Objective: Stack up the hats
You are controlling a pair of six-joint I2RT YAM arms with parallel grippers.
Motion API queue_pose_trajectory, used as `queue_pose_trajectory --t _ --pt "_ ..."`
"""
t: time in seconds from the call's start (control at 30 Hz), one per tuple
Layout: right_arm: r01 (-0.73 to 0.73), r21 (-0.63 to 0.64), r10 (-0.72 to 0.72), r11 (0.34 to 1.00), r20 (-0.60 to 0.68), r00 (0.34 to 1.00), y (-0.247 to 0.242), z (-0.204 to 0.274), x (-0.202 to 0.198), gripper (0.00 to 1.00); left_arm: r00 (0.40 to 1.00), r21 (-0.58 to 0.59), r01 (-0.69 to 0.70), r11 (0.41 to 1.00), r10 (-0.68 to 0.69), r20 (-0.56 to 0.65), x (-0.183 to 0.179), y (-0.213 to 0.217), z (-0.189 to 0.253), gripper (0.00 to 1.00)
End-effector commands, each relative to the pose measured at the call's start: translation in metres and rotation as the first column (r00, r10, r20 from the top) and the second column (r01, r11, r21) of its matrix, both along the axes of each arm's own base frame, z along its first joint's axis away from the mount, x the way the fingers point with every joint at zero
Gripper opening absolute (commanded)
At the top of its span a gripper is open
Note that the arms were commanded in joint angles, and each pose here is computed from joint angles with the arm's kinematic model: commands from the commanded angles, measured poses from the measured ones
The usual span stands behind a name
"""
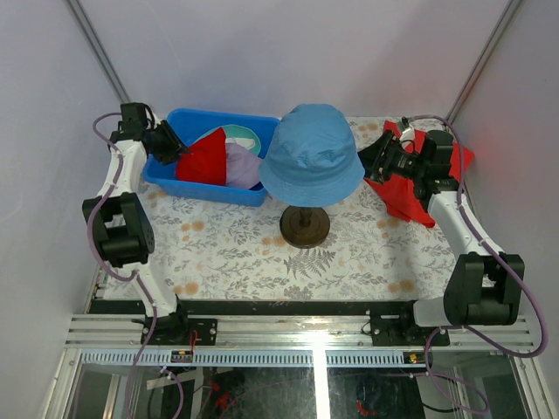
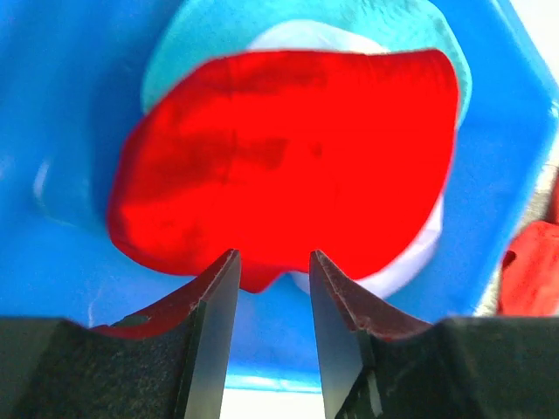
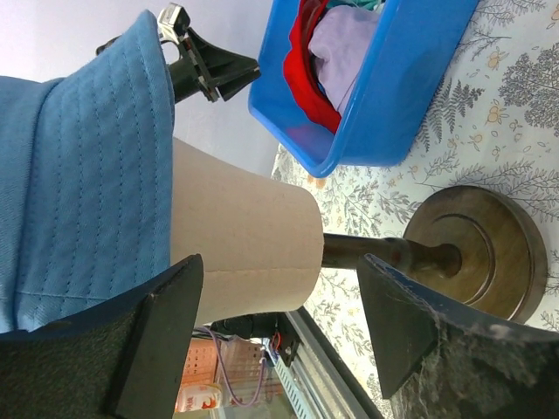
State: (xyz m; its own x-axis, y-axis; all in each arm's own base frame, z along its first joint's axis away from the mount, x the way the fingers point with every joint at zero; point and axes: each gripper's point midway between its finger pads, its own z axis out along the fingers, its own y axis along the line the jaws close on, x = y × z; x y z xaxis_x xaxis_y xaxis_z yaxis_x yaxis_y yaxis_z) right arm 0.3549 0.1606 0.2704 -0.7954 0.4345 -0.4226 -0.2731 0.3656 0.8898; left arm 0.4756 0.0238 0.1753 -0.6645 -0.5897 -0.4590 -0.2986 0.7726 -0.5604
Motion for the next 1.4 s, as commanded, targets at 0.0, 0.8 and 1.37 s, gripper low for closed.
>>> queue_pose_trajectory --t 0.0,0.8,1.37 --pt "-0.034 0.031 0.031 0.999 0.081 0.996 -0.002 0.021 -0.006 0.79 1.0 0.17 -0.014 0.985 0.016 -0.009 0.01 0.046 -0.011 0.37" --pt "0.024 0.032 -0.025 0.999 0.022 0.999 -0.012 0.009 0.002 0.99 0.993 -0.158 0.115 0.981 -0.115 0.009 0.024 0.047 -0.075 0.54" --pt "0.078 -0.021 -0.077 0.997 0.044 0.996 -0.019 0.023 0.016 1.0 0.989 -0.274 0.125 0.954 -0.1 0.106 0.045 0.013 -0.027 0.0"
